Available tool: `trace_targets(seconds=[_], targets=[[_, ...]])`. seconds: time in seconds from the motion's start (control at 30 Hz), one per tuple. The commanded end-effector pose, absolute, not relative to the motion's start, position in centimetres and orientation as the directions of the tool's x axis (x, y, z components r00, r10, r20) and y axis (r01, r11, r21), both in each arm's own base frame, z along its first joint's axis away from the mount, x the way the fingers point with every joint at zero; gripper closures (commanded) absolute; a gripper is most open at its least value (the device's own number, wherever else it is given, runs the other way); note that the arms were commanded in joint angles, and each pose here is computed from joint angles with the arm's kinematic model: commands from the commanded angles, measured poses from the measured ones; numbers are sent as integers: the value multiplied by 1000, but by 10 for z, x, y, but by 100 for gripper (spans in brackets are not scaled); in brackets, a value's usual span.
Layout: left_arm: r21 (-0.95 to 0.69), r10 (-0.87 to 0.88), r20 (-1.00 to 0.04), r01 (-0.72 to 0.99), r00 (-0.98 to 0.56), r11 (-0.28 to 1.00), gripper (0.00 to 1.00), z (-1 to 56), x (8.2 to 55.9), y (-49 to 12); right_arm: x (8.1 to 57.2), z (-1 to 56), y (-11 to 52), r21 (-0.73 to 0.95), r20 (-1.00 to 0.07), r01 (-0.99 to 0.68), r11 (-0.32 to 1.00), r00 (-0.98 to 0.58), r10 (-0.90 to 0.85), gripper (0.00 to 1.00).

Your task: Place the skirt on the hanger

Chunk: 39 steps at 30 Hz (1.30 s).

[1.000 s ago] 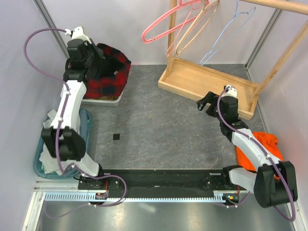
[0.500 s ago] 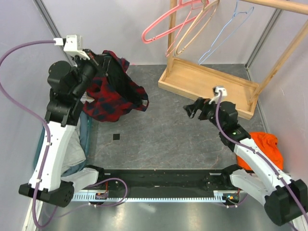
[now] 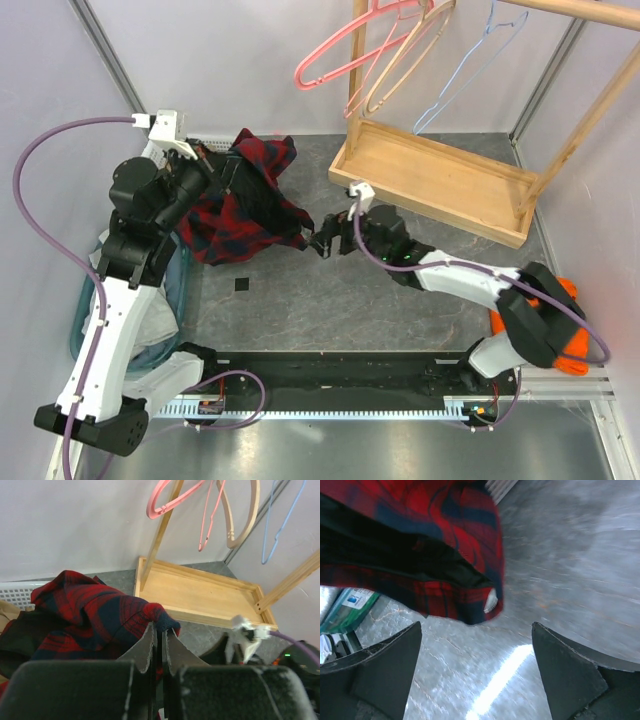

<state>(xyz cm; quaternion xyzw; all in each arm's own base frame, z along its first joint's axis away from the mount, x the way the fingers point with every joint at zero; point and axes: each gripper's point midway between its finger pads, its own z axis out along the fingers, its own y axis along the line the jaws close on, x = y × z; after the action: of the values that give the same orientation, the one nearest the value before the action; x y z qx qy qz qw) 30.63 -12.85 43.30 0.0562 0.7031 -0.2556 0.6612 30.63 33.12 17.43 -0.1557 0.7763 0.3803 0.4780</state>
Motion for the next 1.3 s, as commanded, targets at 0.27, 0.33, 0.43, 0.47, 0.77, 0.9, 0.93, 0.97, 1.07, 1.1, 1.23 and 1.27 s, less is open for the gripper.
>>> trace_targets(seconds=[0.27, 0.33, 0.43, 0.47, 0.77, 0.9, 0.93, 0.97, 1.07, 1.1, 1.23, 1.27], targets=[[-276, -289, -956, 480, -50, 833, 98, 457, 273, -128, 350, 149, 402, 454, -877, -546, 705, -412, 246, 13], [-276, -285, -957, 481, -57, 832, 98, 455, 271, -128, 352, 156, 410, 458, -878, -560, 691, -408, 251, 38], [-276, -278, -958, 474, -66, 837, 98, 449, 271, -127, 354, 158, 407, 453, -879, -542, 707, -404, 253, 87], [-273, -276, -959, 471, -64, 839, 98, 449, 271, -127, 353, 167, 403, 456, -879, -537, 710, -397, 265, 98], [-209, -225, -974, 429, -15, 879, 98, 466, 273, -115, 321, 270, 307, 360, -928, -435, 825, -253, 272, 100], [-193, -221, -975, 426, 16, 884, 98, 483, 272, -112, 299, 351, 267, 341, -940, -442, 830, -132, 315, 100], [-190, -224, -974, 435, 28, 880, 98, 489, 269, -113, 292, 365, 255, 335, -941, -439, 833, -118, 317, 100], [-195, -230, -973, 436, 28, 879, 98, 491, 269, -113, 288, 374, 251, 336, -940, -441, 832, -109, 322, 100], [-213, -244, -970, 445, 14, 870, 98, 492, 265, -115, 275, 391, 239, 346, -937, -444, 827, -126, 324, 100], [-222, -249, -969, 445, 3, 868, 98, 489, 265, -115, 273, 390, 236, 350, -936, -439, 827, -137, 324, 100], [-269, -245, -963, 438, -112, 858, 98, 445, 271, -122, 259, 343, 226, 386, -918, -395, 834, -253, 305, 100], [-289, -251, -957, 431, -144, 855, 98, 434, 274, -124, 257, 330, 224, 394, -912, -380, 837, -275, 304, 100]])
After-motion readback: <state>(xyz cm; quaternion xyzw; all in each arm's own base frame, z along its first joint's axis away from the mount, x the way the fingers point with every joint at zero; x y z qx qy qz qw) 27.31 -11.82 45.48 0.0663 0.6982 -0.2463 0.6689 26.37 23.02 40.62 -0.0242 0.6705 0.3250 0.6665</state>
